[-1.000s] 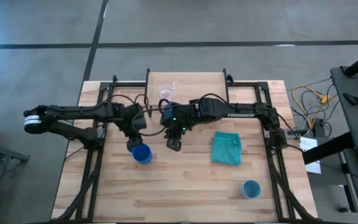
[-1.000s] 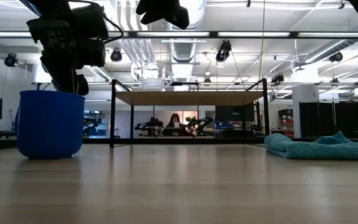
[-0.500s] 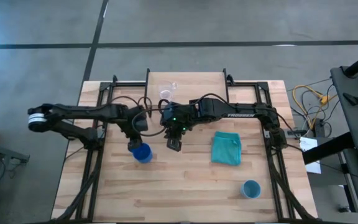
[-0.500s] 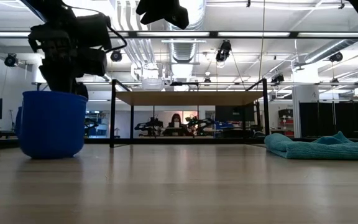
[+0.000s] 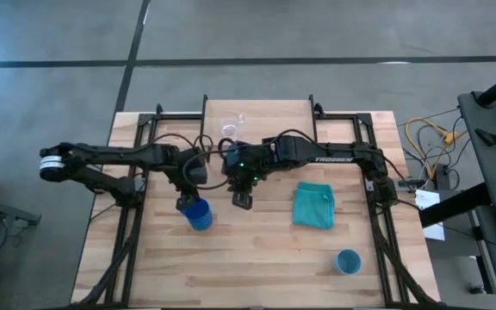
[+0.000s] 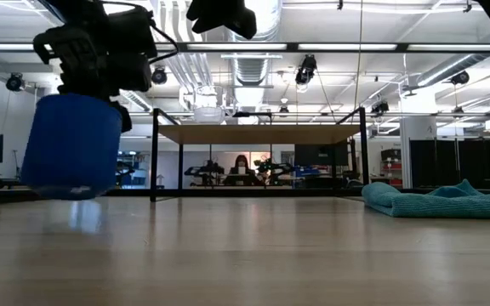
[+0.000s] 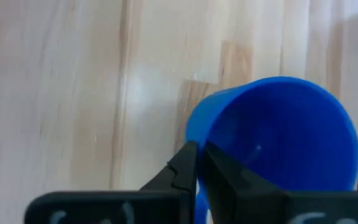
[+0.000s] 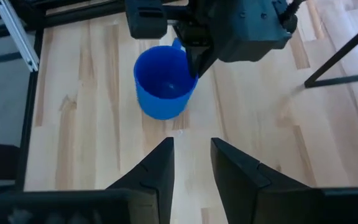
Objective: Stack small to large cups/mugs on shelf
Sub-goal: Put the blue mug on the shelf
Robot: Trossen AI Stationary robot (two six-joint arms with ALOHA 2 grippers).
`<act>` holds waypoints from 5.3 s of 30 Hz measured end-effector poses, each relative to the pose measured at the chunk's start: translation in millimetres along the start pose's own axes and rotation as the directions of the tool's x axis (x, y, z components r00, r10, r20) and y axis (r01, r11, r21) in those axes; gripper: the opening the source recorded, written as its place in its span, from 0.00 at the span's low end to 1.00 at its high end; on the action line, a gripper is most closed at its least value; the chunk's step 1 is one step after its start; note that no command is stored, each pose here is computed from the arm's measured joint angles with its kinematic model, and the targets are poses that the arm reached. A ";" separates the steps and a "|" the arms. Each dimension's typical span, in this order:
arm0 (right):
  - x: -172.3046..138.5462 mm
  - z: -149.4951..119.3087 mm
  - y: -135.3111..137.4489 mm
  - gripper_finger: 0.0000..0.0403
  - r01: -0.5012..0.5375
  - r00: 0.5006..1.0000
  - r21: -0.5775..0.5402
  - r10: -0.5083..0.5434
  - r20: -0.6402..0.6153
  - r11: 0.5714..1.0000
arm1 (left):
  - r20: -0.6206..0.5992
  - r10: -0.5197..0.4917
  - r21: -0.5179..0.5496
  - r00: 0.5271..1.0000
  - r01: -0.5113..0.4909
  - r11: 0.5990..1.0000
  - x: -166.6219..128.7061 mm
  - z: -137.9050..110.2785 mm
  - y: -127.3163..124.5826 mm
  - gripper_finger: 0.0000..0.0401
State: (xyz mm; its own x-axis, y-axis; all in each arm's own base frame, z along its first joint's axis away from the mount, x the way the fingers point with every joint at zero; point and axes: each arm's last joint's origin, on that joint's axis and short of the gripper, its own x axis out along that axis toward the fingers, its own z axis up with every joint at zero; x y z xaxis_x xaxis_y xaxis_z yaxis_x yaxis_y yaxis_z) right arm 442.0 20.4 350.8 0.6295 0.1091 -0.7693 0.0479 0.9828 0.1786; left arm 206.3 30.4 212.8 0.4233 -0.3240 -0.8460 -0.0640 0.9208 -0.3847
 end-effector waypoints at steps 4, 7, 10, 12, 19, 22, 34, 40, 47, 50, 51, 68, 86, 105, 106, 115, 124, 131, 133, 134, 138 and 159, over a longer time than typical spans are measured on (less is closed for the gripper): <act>0.1 0.6 0.1 0.23 -0.001 1.000 -0.081 0.001 0.006 0.997 | 0.023 -0.008 0.066 1.000 0.007 0.998 -7.5 6.9 -5.6 0.01; 0.2 3.7 2.7 0.23 -0.006 0.999 -0.164 0.013 0.041 0.986 | 0.058 -0.012 0.118 0.998 0.005 0.993 -15.4 15.1 -9.6 0.00; -0.1 8.0 7.4 0.23 -0.049 0.994 -0.248 0.071 0.083 0.968 | 0.096 -0.014 0.177 0.995 -0.003 0.984 -24.3 23.9 -13.8 0.00; -0.6 10.9 9.9 0.24 -0.099 0.985 -0.298 0.135 0.105 0.949 | 0.124 -0.017 0.214 0.992 -0.010 0.977 -30.8 29.9 -16.9 0.00; -2.2 15.9 15.7 0.32 -0.191 0.952 -0.446 0.276 0.134 0.874 | 0.171 -0.021 0.391 0.985 -0.048 0.919 -47.6 43.2 -24.5 0.00; -1.0 14.5 18.3 0.37 -0.192 0.949 -0.500 0.289 0.125 0.845 | 0.171 -0.014 0.434 0.985 -0.062 0.899 -52.4 48.1 -26.0 0.00; 27.4 -8.2 28.1 0.42 -0.204 0.963 -0.547 0.268 0.038 0.811 | 0.043 0.002 0.393 0.999 -0.019 0.919 -42.6 83.1 -23.1 0.00; 31.1 -12.8 35.8 0.42 -0.062 0.992 -0.581 0.115 0.054 0.812 | -0.018 0.074 0.294 0.997 -0.065 0.953 -40.6 93.8 -20.5 0.00; 31.0 -13.3 35.4 0.42 -0.046 0.994 -0.581 0.096 0.055 0.813 | 0.000 0.092 0.272 0.996 -0.089 0.958 -47.5 97.4 -23.1 0.00; 29.9 -12.6 35.2 0.42 -0.026 0.995 -0.602 0.081 0.064 0.798 | 0.008 0.093 0.274 0.996 -0.092 0.957 -53.0 99.1 -25.6 0.00; 29.9 -12.5 35.2 0.42 -0.026 0.994 -0.604 0.082 0.067 0.797 | 0.006 0.093 0.273 0.996 -0.091 0.958 -53.9 99.2 -26.0 0.00; 31.0 -11.3 35.9 0.42 -0.011 0.994 -0.592 0.075 0.084 0.806 | 0.002 0.084 0.207 0.996 -0.082 0.975 -59.2 99.2 -29.1 0.00; -9.6 -10.2 57.7 0.42 0.112 0.994 -0.522 -0.089 0.069 0.845 | 0.165 0.108 0.193 0.980 -0.140 0.971 -81.7 105.9 -20.6 0.00; 16.3 -15.4 64.2 0.42 0.227 0.967 -0.716 -0.242 0.083 0.660 | 0.159 0.112 0.192 0.981 -0.142 0.971 -97.4 110.5 -27.8 0.00; 16.1 -15.3 64.3 0.42 0.229 0.966 -0.713 -0.243 0.085 0.663 | 0.159 0.112 0.192 0.981 -0.142 0.971 -97.5 110.5 -27.7 0.00; 15.7 -15.3 65.4 0.42 0.256 0.958 -0.710 -0.269 0.097 0.655 | 0.158 0.116 0.192 0.981 -0.145 0.971 -96.8 110.3 -27.5 0.00; 14.1 -14.9 65.0 0.42 0.303 0.941 -0.705 -0.317 0.116 0.641 | 0.146 0.117 0.190 0.982 -0.144 0.971 -94.4 108.8 -26.9 0.00; 13.0 -14.5 66.6 0.42 0.298 0.945 -0.698 -0.304 0.119 0.651 | 0.134 0.120 0.185 0.984 -0.144 0.972 -91.4 107.4 -25.1 0.00; 13.1 -14.5 66.8 0.42 0.289 0.948 -0.699 -0.295 0.117 0.654 | 0.134 0.120 0.185 0.984 -0.144 0.972 -91.4 107.4 -25.1 0.00; 13.3 -14.6 66.9 0.42 0.274 0.954 -0.701 -0.278 0.112 0.659 | 0.135 0.121 0.185 0.984 -0.145 0.972 -91.6 107.5 -25.2 0.00; 15.0 -15.5 68.7 0.41 0.227 0.969 -0.705 -0.227 0.096 0.672 | 0.153 0.119 0.192 0.981 -0.148 0.970 -95.8 110.0 -27.5 0.00; 17.9 -11.0 63.3 0.39 0.254 0.965 -0.663 -0.226 0.129 0.704 | 0.171 0.094 0.206 0.981 -0.129 0.970 -100.0 112.3 -30.5 0.00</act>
State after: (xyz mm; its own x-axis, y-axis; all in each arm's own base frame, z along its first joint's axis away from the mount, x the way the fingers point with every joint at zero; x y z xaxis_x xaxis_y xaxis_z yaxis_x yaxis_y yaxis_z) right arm 447.8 86.2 341.5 0.6973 -0.1364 -0.7037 -0.3209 0.8185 -0.4766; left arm 267.4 59.1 350.6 0.5633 -0.1944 -0.8030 0.0699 0.9797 -0.1881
